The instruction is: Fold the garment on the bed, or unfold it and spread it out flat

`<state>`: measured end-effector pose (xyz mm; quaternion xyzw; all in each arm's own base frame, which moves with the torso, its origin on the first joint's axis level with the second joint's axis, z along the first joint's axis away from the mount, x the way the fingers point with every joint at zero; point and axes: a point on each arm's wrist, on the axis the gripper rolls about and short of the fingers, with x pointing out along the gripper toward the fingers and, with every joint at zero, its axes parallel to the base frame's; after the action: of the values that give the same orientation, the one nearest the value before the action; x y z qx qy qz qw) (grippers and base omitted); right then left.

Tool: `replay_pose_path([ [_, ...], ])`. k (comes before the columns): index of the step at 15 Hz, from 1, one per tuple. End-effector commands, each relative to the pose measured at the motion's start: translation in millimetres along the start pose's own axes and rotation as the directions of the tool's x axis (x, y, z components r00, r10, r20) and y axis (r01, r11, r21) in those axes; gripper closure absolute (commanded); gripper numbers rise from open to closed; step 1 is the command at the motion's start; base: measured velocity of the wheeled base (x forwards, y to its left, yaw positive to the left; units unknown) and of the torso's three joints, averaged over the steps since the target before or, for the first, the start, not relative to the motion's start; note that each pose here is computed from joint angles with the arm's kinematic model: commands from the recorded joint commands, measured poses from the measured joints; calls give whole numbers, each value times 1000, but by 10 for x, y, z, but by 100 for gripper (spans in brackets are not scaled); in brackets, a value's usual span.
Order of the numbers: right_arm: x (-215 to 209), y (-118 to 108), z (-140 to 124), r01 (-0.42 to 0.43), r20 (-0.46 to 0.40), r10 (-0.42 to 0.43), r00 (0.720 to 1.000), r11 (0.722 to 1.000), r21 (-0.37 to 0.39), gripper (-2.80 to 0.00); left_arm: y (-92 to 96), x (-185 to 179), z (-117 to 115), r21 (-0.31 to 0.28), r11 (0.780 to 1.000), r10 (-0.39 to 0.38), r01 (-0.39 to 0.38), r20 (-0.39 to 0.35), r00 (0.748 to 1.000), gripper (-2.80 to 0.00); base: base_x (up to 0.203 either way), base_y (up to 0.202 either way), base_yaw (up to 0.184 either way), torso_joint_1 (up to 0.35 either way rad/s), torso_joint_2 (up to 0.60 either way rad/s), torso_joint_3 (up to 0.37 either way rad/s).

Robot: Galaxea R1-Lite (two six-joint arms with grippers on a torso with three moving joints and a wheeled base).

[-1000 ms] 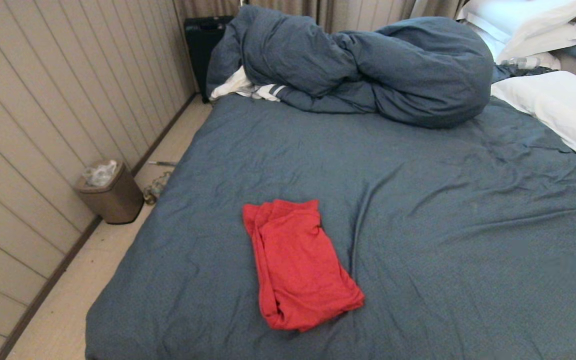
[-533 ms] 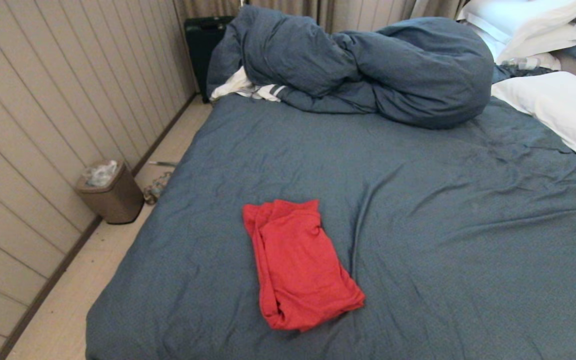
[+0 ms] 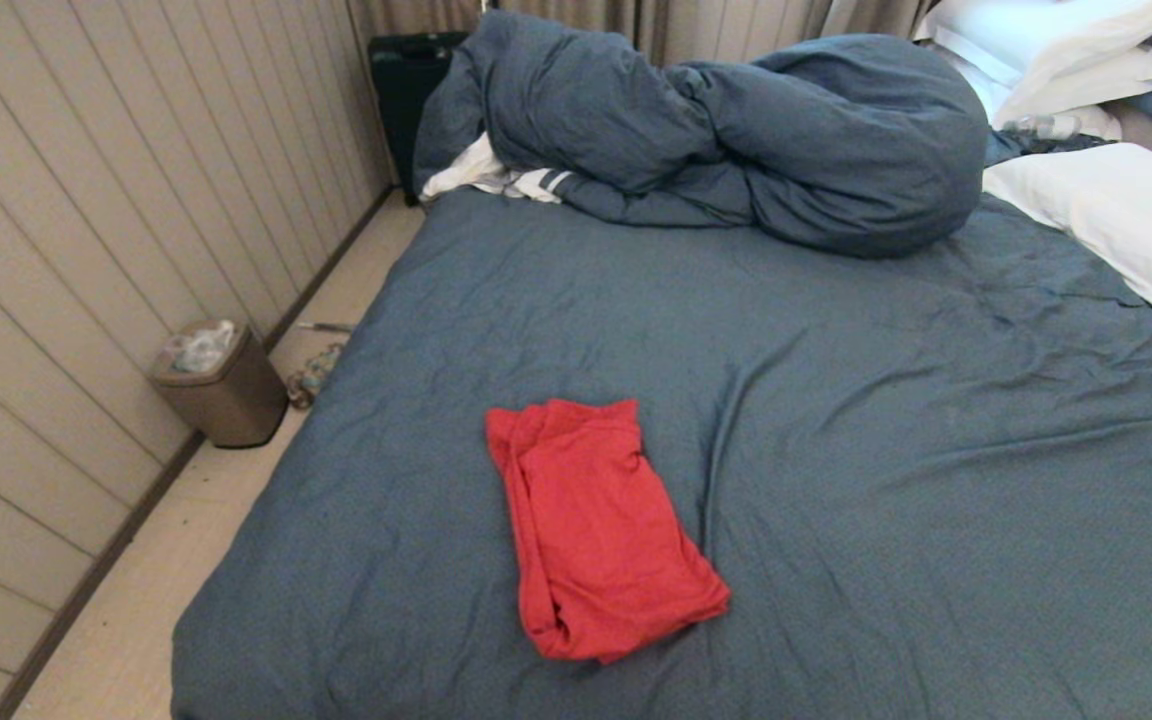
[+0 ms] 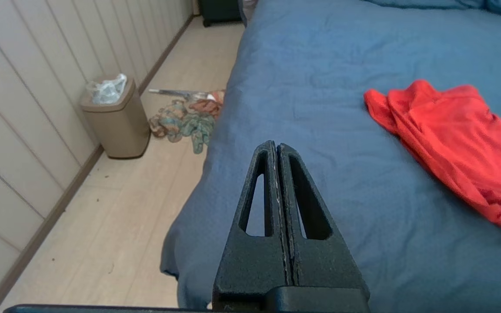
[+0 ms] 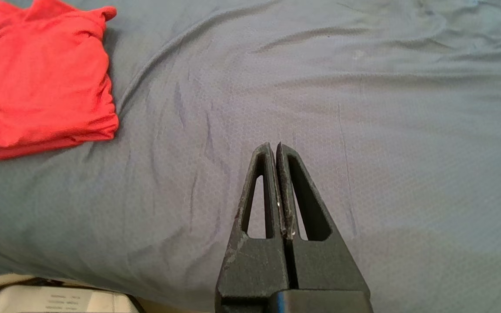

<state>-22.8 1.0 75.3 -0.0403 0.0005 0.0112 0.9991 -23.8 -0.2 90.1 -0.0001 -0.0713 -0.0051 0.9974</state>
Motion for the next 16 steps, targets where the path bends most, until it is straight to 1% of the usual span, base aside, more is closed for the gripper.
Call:
replay_pose_path([
  [1, 3, 0, -5, 0, -6, 0, 1000, 1000, 11, 0, 0, 20, -112, -8, 1000, 1, -1, -40, 999, 0, 0, 0, 0, 0, 0, 0],
  [3, 3, -3, -3, 13, -5, -13, 1000, 999, 50, 0, 2, 20, -110, -20, 1000, 6, -7, -38, 999, 0, 0, 0, 0, 0, 0, 0],
  [5, 3, -5, -2, 24, -5, -24, 1000, 998, 64, 0, 3, 20, -109, -61, 998, 12, -14, -37, 999, 0, 0, 0, 0, 0, 0, 0],
  [16, 2, -5, -2, 28, -3, -28, 1000, 997, 70, 0, 2, 20, -107, -59, 998, 10, -12, -35, 999, 0, 0, 0, 0, 0, 0, 0],
])
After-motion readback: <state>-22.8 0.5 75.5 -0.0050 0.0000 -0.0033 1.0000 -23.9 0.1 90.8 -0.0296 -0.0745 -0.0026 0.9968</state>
